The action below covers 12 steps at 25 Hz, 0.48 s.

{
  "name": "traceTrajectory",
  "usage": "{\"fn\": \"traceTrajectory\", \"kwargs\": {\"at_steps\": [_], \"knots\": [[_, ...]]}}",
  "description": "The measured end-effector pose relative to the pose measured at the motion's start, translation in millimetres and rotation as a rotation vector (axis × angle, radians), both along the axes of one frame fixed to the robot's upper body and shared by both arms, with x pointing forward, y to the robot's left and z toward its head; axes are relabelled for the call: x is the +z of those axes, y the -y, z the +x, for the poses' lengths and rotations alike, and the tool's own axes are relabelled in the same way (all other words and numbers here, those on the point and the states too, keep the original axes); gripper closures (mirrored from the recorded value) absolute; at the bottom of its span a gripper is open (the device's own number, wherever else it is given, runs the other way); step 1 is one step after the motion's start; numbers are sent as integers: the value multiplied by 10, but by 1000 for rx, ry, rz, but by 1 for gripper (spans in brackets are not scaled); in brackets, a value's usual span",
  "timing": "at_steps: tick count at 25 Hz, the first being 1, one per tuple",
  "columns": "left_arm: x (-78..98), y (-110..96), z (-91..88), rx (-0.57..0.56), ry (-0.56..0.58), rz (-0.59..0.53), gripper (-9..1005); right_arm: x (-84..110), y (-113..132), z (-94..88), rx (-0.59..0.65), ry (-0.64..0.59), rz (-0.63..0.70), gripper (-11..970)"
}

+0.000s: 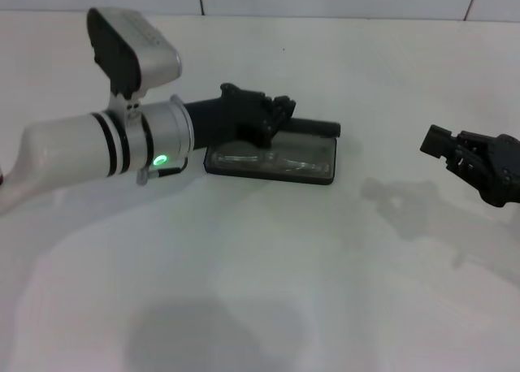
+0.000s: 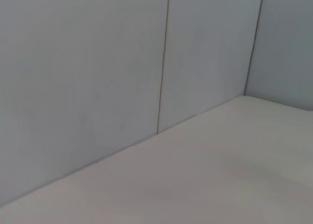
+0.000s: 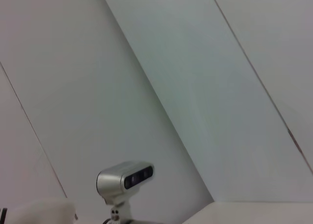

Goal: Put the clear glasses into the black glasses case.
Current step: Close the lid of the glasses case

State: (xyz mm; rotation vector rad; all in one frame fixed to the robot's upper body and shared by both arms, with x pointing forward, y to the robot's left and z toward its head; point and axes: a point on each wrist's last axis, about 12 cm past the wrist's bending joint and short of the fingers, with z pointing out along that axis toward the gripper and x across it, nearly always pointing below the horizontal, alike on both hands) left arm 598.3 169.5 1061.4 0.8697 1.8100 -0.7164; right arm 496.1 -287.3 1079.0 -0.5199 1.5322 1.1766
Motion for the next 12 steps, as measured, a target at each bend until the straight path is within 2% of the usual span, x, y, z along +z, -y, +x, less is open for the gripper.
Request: {"fn": "traceTrajectory", "kwargs": {"at_steps": [7, 12], "knots": [[-154, -64, -110, 25, -56, -2, 908, 6, -12, 41, -6, 1, -8, 832], [-164, -89, -135, 33, -59, -17, 907, 11, -20, 68, -7, 1, -13, 829]]}}
